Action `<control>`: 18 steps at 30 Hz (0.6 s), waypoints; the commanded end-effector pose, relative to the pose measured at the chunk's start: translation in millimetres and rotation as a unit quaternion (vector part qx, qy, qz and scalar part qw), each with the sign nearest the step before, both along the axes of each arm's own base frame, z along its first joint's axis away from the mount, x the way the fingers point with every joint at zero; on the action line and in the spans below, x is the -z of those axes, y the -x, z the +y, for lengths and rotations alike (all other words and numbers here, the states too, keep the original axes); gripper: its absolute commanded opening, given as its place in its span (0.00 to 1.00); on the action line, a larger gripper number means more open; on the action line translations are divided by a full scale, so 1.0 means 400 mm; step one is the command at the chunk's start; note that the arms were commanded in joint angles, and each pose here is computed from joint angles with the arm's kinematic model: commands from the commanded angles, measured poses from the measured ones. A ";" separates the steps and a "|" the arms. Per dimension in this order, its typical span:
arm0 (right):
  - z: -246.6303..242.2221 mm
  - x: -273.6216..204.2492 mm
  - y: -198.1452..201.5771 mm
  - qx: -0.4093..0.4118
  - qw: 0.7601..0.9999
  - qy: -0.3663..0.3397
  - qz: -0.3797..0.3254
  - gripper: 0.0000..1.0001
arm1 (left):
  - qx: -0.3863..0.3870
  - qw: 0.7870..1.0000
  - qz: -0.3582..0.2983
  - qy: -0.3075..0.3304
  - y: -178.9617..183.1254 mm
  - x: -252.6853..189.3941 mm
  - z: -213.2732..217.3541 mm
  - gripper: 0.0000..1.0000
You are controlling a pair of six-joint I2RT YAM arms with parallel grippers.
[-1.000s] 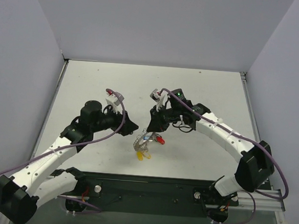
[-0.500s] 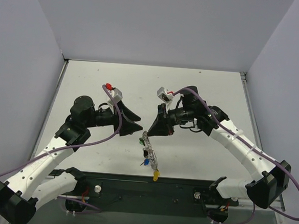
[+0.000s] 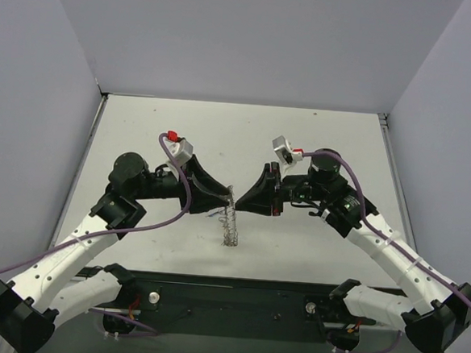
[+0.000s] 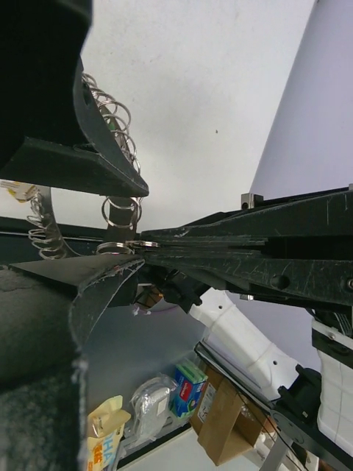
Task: Put the keys on the keyring
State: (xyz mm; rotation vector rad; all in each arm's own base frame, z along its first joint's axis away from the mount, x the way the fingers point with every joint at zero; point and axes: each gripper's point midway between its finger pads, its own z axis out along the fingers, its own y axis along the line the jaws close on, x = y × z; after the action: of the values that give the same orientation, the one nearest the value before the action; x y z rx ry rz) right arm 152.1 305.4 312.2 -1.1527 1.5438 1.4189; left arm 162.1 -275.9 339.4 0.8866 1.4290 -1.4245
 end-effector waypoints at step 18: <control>-0.093 -0.204 0.217 -0.263 0.958 -0.094 -0.059 0.00 | 0.015 0.994 -0.102 0.029 0.069 -0.127 0.033 0.46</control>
State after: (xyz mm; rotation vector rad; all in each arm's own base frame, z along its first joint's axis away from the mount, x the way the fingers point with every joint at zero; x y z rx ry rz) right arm 105.6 293.6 368.7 -1.3088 1.2736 1.7100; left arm 148.7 -271.2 359.5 0.9292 1.3382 -1.3901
